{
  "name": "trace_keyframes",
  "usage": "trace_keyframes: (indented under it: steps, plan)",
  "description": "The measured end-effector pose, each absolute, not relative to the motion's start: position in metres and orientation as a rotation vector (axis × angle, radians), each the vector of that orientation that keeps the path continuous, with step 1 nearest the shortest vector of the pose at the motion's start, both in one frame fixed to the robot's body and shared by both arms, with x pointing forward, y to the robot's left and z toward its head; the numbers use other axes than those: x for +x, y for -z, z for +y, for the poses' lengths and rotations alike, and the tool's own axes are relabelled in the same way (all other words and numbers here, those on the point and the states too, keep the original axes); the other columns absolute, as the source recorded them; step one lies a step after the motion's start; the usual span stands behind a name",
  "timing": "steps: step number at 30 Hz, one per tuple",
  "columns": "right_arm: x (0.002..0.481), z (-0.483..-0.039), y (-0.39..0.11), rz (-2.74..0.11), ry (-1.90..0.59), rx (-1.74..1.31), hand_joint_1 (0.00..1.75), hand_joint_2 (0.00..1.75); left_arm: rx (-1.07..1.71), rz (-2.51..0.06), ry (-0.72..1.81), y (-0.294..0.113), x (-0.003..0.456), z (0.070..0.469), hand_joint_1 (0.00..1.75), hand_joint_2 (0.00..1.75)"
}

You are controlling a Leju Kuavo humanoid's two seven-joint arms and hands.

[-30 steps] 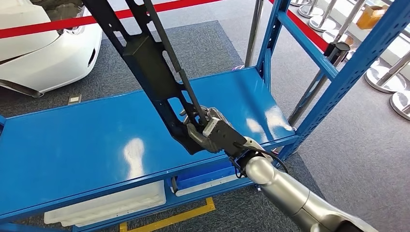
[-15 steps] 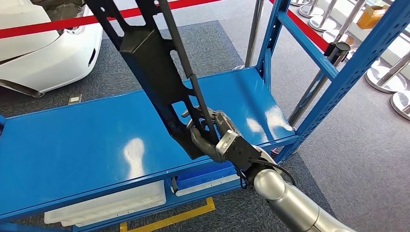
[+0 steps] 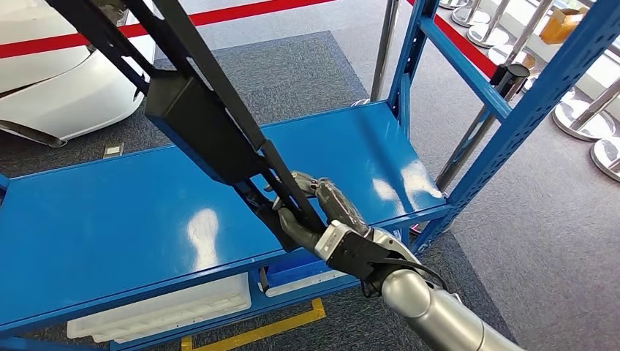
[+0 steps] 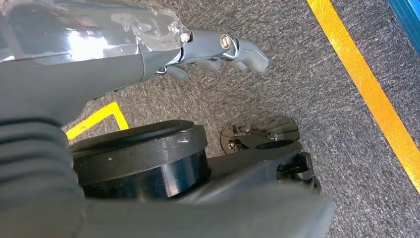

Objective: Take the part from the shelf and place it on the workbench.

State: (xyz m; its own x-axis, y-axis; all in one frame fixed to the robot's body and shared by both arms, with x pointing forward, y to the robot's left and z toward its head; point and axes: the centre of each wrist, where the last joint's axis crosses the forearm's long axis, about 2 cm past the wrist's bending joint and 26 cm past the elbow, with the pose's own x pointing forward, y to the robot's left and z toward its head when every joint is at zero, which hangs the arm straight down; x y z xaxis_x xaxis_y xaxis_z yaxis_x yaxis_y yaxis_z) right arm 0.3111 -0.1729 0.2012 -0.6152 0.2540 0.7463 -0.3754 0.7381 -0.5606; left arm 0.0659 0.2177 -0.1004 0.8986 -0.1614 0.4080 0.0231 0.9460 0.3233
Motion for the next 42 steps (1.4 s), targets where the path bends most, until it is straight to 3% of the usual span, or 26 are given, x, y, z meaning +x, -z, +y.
trace_keyframes:
  steps: [42]
  plan:
    - [0.310,-0.156,-0.203,-2.099,-0.887,0.244,1.75,1.75,0.293,-0.400,-0.017,0.101,0.066,0.218,0.00,1.75]
